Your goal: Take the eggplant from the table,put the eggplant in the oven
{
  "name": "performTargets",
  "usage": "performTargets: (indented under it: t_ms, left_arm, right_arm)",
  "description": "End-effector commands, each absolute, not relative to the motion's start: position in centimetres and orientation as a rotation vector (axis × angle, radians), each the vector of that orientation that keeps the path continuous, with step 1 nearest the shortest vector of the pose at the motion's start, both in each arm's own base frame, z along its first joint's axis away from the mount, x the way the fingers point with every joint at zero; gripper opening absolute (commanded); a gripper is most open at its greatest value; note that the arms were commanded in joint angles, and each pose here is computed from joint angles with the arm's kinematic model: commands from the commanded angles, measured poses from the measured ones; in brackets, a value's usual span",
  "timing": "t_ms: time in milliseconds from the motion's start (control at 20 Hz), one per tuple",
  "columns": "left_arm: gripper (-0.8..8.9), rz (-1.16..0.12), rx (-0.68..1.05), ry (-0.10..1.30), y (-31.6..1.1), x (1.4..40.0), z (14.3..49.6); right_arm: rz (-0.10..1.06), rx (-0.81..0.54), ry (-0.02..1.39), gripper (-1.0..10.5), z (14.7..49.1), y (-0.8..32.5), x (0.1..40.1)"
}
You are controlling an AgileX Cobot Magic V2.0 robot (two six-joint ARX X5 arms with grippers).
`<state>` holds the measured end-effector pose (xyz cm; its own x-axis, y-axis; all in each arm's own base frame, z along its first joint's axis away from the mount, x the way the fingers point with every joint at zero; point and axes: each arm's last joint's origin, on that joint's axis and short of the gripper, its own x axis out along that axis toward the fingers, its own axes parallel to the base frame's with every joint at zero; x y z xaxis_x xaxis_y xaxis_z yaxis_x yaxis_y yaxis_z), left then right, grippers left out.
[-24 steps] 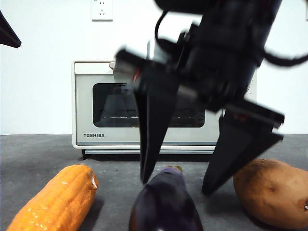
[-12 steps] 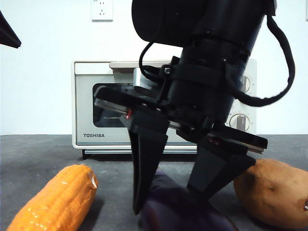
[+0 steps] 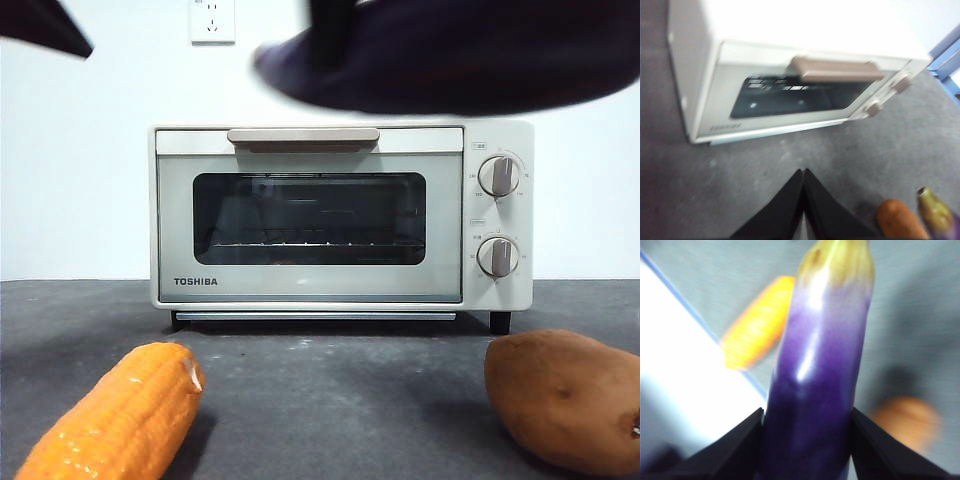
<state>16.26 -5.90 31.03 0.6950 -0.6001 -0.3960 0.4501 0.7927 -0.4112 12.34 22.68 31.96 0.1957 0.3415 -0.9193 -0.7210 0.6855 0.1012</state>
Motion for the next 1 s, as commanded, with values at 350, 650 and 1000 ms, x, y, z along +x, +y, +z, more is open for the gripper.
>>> performTargets:
  t_ms: [350, 650, 1000]
  left_arm:
    - [0.06, -0.723, -0.194, 0.585, -10.5, 21.3, 33.8]
    - [0.06, -0.737, -0.007, 0.713, -15.8, 27.0, 34.4]
    - [0.06, -0.634, 0.197, 0.764, -20.3, 31.2, 32.9]
  right_arm:
    - [0.530, -0.617, 0.837, 1.5, 37.1, 15.1, 9.3]
    - [0.519, -0.505, 0.797, 1.5, 38.9, 10.1, 6.7]
    - [0.535, -0.329, 0.685, 1.5, 40.2, 5.3, 4.1]
